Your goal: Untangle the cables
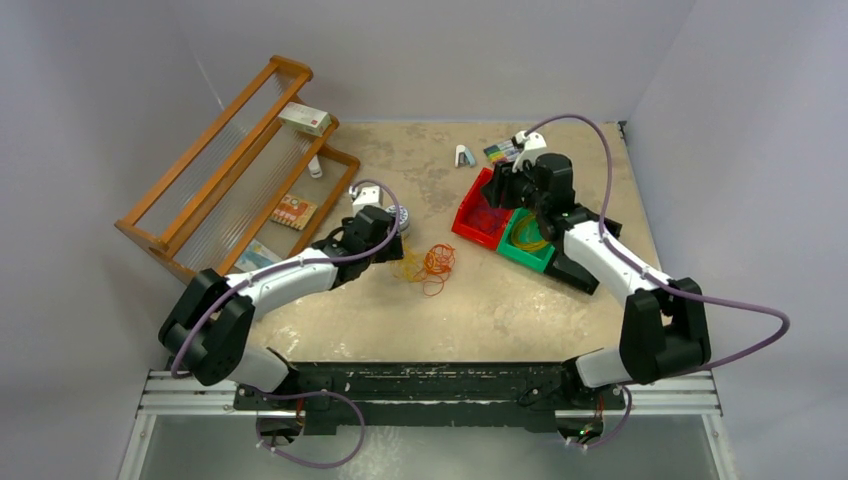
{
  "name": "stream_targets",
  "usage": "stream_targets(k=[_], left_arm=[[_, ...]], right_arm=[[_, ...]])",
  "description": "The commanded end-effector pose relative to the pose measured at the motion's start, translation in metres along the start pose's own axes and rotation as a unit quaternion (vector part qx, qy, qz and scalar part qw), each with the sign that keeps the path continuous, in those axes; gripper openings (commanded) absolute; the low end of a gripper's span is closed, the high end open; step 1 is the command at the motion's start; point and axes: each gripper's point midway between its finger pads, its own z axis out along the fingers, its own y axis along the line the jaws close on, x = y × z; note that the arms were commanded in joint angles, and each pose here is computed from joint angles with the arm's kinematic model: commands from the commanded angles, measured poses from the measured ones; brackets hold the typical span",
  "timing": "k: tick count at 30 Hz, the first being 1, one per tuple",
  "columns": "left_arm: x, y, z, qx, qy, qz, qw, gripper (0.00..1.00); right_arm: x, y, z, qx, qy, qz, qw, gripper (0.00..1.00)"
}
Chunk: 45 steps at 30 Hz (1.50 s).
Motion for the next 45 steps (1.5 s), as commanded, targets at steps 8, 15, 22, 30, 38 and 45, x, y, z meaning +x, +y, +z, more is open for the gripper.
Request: stream_targets(k=[8,15,22,30,38,45], left_arm=[[0.012,-0.001,0.005,0.008,0.01,-0.03,0.999,0.65],[0.022,-0.006,0.016,0.016,0.023,-0.032,0.999,0.45],[0.007,0.002,0.012,-0.003,0.005,-0.012,1.0,0.1],[-0.016,0.016,0.001,-0.026,-0.022,0.016,0.999,0.0],[-0.015,0.019,0.003,-0.031,-0.02,0.018,0.999,0.0],[-0.011,0.021,0.006,-0.032,-0.019,0.012,0.999,0.0]], right_arm=[[0.018,0.019,0.001,-0.031,0.014,0.006,0.999,0.52],[0.024,0.03,0.008,-0.06,0.031,-0.01,0.998,0.51],[0.055,0.061,0.016,-0.12,0.073,-0.043,0.989,0.49],[0.066,0.13,0.023,-0.255,0.088,-0.105,0.957,0.48],[0.08,0.161,0.028,-0.31,0.106,-0.119,0.937,0.47],[0.11,0.173,0.023,-0.357,0.146,-0.139,0.912,0.49]])
